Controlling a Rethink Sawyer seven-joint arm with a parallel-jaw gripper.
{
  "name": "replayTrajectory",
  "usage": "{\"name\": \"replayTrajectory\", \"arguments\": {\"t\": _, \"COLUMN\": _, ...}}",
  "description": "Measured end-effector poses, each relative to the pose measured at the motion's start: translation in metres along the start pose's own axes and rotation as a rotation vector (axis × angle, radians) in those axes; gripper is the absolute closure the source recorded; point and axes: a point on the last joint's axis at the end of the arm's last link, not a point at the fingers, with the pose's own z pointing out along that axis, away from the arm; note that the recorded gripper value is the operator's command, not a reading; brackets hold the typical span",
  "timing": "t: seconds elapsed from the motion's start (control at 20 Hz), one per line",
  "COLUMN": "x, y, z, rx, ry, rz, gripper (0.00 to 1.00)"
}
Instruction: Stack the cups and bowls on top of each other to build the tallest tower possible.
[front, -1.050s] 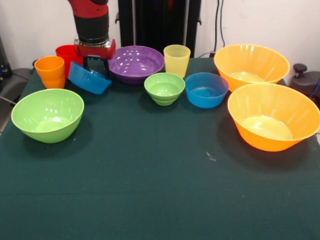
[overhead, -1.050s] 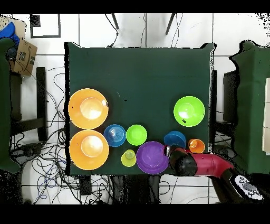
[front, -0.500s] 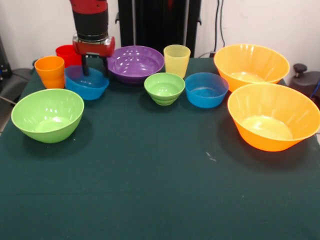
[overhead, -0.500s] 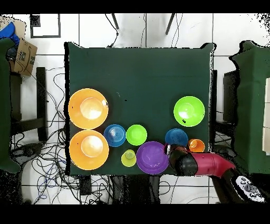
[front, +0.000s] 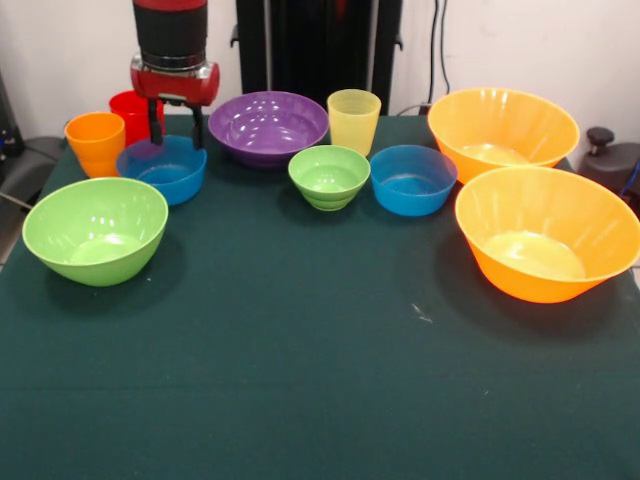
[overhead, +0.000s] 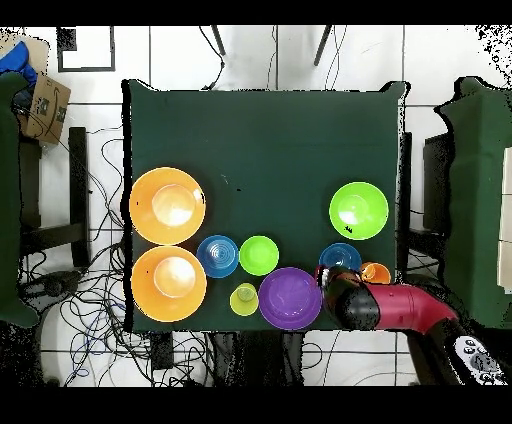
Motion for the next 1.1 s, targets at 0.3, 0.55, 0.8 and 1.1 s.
{"name": "replayTrajectory", "arguments": {"t": 0.3, "x": -0.007, "y": 0.003, "z": -0.004, "rx": -0.001, "ry": -0.008, "rz": 0.013, "gripper": 0.00}}
{"name": "replayTrajectory", "arguments": {"t": 0.55, "x": -0.010, "y": 0.012, "z": -0.004, "rx": -0.010, "ry": -0.008, "rz": 0.012, "gripper": 0.00}}
{"name": "replayTrajectory", "arguments": {"t": 0.8, "x": -0.015, "y": 0.023, "z": -0.004, "rx": -0.020, "ry": -0.010, "rz": 0.007, "gripper": 0.00}}
{"name": "replayTrajectory", "arguments": {"t": 1.1, "x": -0.018, "y": 0.035, "z": -0.004, "rx": -0.027, "ry": -0.009, "rz": -0.009, "gripper": 0.00}}
